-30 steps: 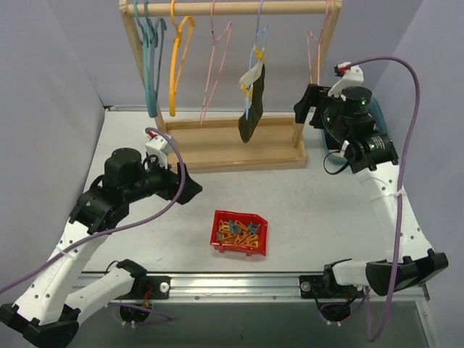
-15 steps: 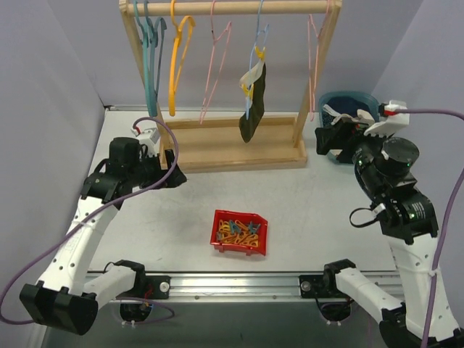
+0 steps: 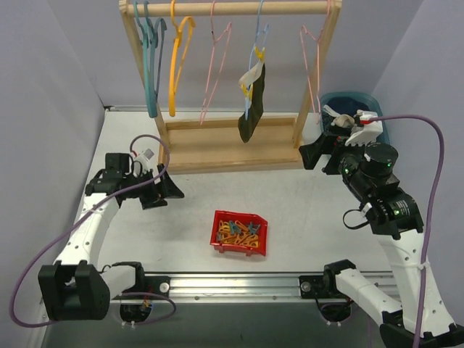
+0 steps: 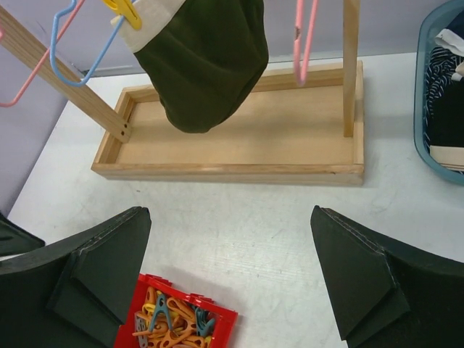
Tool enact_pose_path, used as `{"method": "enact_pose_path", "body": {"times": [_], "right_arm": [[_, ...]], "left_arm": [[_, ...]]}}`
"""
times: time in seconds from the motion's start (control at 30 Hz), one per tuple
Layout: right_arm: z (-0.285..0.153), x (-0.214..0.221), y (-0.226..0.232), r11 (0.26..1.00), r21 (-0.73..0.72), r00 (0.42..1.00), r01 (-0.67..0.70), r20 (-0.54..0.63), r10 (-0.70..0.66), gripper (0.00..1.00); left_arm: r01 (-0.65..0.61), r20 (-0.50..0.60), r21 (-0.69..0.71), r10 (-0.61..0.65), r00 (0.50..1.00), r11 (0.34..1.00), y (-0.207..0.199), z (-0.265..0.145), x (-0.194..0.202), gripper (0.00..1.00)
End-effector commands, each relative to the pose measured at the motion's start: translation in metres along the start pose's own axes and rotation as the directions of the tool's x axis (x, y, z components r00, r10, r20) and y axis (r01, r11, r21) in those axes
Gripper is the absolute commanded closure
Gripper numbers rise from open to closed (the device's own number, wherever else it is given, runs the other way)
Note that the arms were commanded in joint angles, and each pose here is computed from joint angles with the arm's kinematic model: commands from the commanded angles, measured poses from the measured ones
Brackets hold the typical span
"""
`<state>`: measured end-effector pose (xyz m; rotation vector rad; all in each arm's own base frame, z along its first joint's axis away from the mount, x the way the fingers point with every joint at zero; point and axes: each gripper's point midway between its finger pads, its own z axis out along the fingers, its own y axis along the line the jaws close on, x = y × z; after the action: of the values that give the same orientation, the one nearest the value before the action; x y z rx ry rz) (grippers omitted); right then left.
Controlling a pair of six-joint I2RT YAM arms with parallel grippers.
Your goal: Remove the underwear clipped to the hanger
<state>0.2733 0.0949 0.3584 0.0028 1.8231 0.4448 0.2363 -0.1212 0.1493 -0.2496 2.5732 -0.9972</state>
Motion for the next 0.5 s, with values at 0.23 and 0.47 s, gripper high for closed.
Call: {"method": "enact_pose_path", "body": {"times": [0.23, 0.47], "right_arm": [[0.004, -0.005, 0.025, 0.990, -0.138, 0.999, 0.017, 0.030, -0.013, 0.00], [0.002, -0.011, 0.045, 0.976, -0.213, 0.999, 0.036, 0.032, -0.030, 0.00]], "left_arm": [[-0.252, 0.208, 0.264, 0.200, 0.958, 0.931, -0.080, -0.063, -0.002, 0.00], [-0.084, 0.044, 0.554, 0.072, 0.996, 0.828, -0.081, -0.044, 0.001, 0.83]]}}
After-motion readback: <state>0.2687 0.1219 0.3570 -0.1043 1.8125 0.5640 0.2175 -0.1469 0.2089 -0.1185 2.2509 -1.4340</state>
